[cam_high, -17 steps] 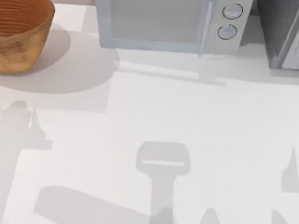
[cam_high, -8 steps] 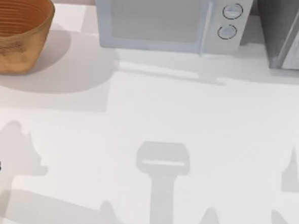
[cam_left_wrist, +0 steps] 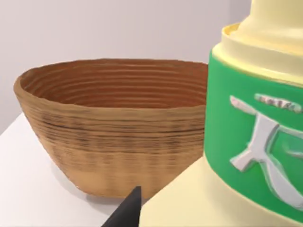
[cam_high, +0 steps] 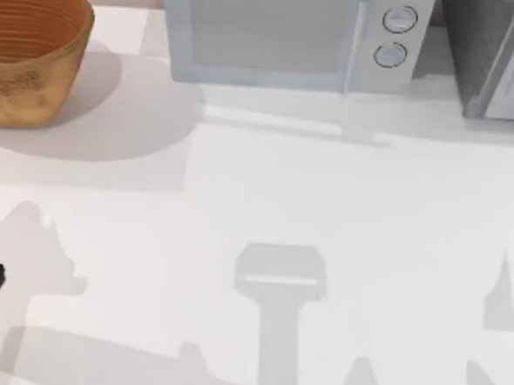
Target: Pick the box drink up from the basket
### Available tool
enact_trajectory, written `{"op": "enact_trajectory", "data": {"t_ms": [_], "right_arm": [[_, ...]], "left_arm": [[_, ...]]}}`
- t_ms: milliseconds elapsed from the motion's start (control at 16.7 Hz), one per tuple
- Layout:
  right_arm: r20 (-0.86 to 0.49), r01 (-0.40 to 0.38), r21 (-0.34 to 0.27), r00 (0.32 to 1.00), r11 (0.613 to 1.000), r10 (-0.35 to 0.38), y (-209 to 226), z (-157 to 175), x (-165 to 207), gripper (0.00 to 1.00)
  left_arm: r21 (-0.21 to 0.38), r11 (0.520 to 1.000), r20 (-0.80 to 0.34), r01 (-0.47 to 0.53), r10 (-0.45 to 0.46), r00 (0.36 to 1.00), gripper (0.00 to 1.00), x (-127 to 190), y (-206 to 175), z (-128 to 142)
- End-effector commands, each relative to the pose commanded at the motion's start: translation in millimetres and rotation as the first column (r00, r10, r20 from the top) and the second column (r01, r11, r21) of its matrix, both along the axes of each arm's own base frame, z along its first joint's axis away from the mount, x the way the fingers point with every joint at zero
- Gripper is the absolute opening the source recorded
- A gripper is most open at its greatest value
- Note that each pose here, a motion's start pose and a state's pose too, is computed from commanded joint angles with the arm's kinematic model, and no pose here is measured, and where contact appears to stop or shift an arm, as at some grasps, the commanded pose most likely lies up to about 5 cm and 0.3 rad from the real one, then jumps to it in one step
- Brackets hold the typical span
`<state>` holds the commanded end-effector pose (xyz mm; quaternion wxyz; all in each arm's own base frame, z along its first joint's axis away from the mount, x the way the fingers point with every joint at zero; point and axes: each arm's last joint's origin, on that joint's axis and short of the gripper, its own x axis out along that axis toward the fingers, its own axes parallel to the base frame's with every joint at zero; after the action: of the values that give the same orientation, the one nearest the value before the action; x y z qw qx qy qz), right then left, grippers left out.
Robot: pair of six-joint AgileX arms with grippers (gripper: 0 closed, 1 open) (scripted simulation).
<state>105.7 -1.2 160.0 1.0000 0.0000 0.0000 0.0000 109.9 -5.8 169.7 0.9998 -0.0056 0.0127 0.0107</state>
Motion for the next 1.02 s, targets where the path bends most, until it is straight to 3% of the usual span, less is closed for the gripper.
{"op": "enact_trajectory", "data": {"t_ms": [360,660,840,1020], "right_arm": [[0.000,0.000,0.000,1.000,1.000,0.000,0.0,0.0,0.0,1.00],[0.000,0.000,0.000,1.000,1.000,0.000,0.0,0.0,0.0,1.00],[0.000,0.000,0.000,1.000,1.000,0.000,0.0,0.0,0.0,1.00],[0.000,0.000,0.000,1.000,1.000,0.000,0.0,0.0,0.0,1.00]], "left_arm": [[-0.029,0.997,0.024,-0.076,0.077,0.997,0.00,24.7,-28.0,56.8],[-0.058,0.981,0.030,-0.186,0.188,0.982,0.00,65.1,-92.1,100.1],[-0.061,0.961,0.018,-0.269,0.271,0.963,0.00,83.2,-152.7,105.1],[-0.047,0.933,0.008,-0.356,0.356,0.934,0.00,86.0,-219.7,91.5]]}}
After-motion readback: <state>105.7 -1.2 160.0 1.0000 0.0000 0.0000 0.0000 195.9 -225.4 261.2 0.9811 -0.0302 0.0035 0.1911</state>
